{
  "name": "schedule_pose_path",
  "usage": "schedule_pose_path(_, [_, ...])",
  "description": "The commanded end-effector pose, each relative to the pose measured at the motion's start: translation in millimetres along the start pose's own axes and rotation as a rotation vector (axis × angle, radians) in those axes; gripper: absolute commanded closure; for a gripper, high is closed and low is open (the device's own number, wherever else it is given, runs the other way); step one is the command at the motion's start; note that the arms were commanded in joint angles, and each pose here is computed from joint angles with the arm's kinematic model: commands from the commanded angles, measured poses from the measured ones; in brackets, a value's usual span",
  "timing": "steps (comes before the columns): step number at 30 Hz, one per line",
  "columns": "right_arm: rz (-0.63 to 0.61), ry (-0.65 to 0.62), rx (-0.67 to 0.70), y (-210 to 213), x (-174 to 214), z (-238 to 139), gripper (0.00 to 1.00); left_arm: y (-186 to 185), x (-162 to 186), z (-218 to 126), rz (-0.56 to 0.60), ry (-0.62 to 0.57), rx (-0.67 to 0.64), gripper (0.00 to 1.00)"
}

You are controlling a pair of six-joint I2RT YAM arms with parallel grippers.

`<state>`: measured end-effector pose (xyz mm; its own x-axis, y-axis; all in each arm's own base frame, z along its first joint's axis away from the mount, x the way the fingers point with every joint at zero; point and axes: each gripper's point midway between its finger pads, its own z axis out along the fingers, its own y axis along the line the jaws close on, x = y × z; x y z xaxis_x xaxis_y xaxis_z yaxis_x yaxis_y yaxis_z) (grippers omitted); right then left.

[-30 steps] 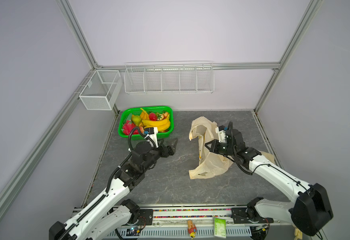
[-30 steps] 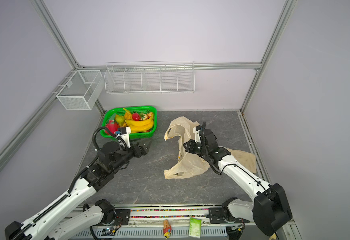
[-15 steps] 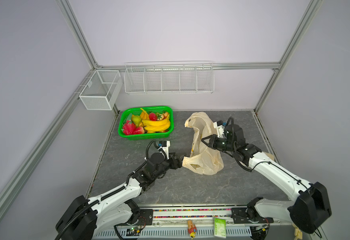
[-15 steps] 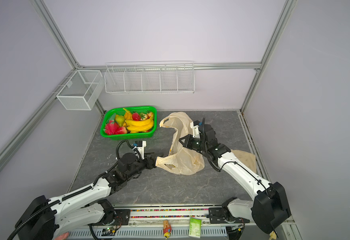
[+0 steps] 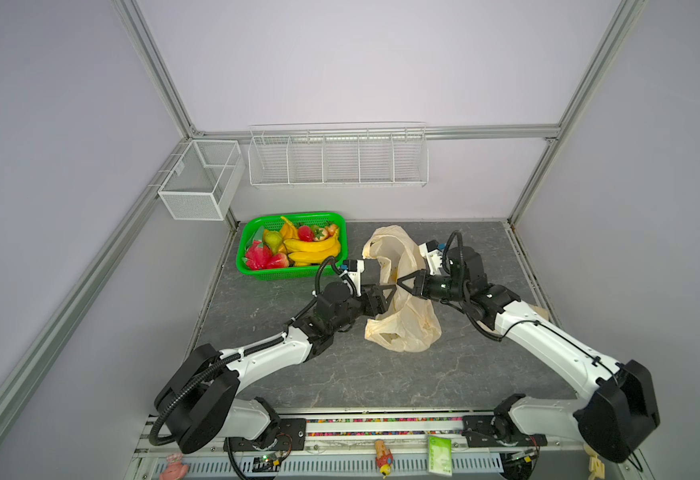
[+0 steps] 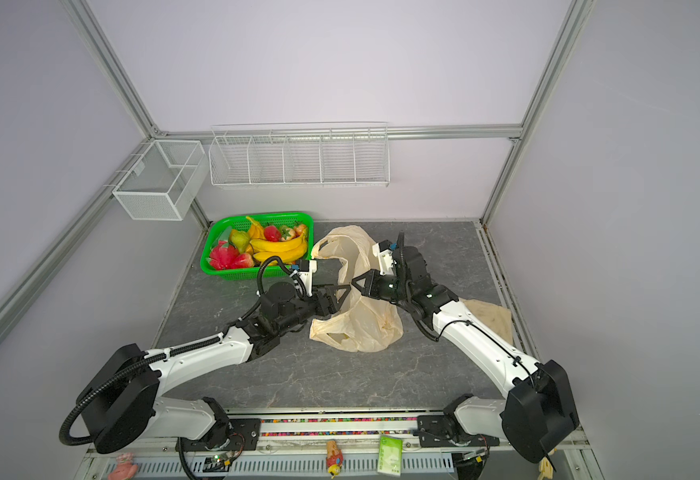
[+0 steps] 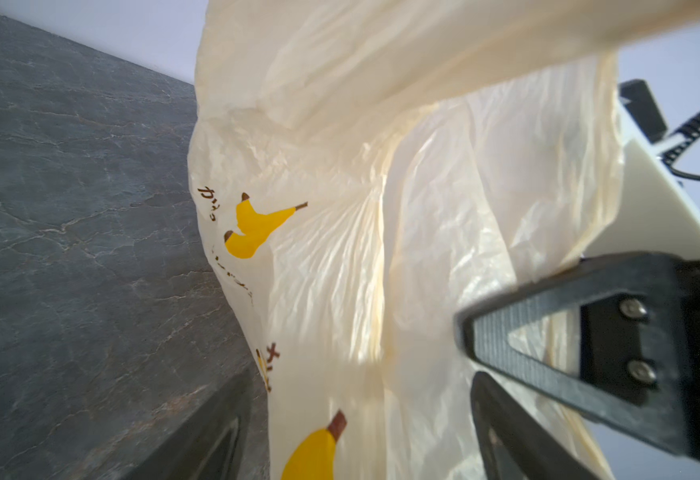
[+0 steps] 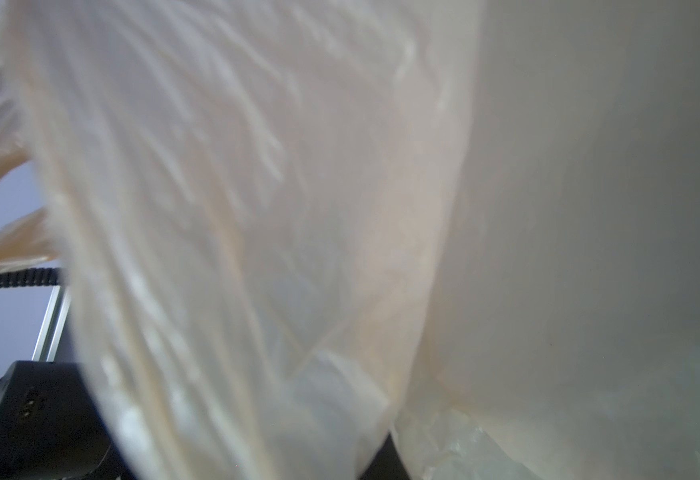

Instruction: Place the fake fruits into the plastic bag and tie a complex knot

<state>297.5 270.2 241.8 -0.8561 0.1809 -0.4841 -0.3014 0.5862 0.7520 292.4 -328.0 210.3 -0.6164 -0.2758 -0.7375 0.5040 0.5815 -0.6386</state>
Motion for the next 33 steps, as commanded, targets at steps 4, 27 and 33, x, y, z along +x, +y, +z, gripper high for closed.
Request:
schedule_pose_path(4, [-0.164,0.084,0.098,3,6,-19,0.94,25,-4,21,0.059,-0.003,-0.156,0.46])
schedule_pose_path(27, [-0.453,-0.002,0.476,-13,-40,-92,0.94,34,6,-38,0.322,-0.028,-0.199,0.44])
schedule_pose_path(33, [-0.345,0.124,0.375,-13,-15,-69,0.94,10,-8,-41,0.58,-0.085,-0.229,0.28])
